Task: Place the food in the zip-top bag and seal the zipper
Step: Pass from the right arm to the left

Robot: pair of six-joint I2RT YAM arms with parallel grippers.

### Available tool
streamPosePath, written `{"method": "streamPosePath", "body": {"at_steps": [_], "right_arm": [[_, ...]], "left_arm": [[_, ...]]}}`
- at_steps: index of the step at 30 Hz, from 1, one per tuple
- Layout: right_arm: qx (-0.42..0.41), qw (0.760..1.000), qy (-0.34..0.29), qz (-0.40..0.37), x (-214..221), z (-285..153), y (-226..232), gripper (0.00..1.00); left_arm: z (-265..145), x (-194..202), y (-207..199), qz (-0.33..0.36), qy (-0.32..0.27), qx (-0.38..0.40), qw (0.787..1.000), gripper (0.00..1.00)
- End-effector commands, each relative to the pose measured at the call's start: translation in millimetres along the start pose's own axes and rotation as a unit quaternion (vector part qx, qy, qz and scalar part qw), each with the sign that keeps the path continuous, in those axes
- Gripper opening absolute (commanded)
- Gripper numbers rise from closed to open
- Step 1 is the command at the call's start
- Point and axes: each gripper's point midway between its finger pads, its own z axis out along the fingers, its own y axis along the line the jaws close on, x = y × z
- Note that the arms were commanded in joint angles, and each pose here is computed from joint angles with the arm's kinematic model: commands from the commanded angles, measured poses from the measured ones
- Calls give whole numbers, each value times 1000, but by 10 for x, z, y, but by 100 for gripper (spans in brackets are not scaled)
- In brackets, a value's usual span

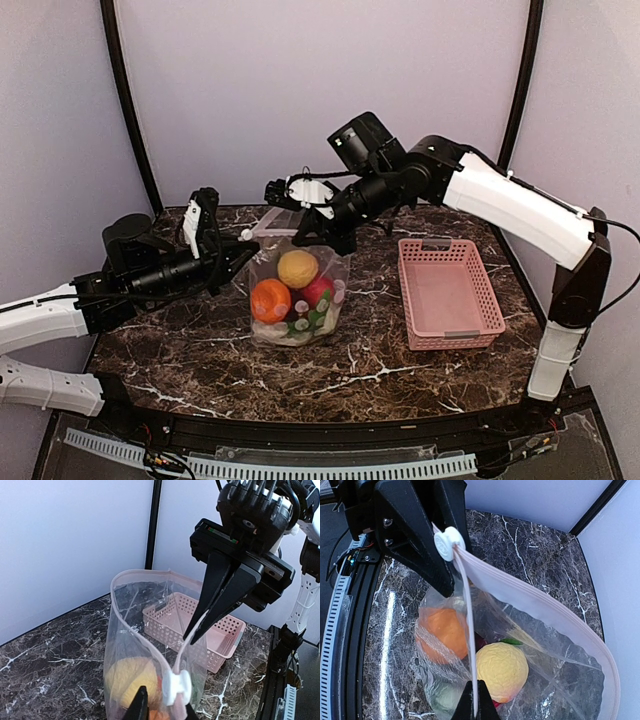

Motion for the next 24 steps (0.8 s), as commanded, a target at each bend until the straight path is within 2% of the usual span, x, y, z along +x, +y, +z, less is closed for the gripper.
{"method": "streamPosePath", "body": {"at_steps": [1, 3, 4, 7, 12, 19, 24], "right_arm": [[20, 999, -25, -1, -159, -129, -95, 0], [21, 999, -26, -1, -155, -155, -102, 0], [22, 999, -27, -1, -152, -188, -113, 4], [23, 999, -37, 5, -120, -346, -178, 32], [30, 997, -69, 35, 54, -746, -414, 54], [41, 992, -86, 79, 694, -1051, -710, 64], [13, 988, -113, 106, 959, -1060, -750, 66]], "left_arm": [[-29, 7, 26, 4, -5, -8, 1000, 13], [-45, -23, 29, 5, -10, -10, 1000, 13], [-56, -45, 33, 6, -14, -12, 1000, 12], [-76, -103, 38, 10, -21, -16, 1000, 12], [-87, -133, 42, 15, -24, -18, 999, 11], [-73, -124, 42, 15, -25, -16, 999, 9], [-78, -140, 36, 12, -27, -15, 999, 6]]}}
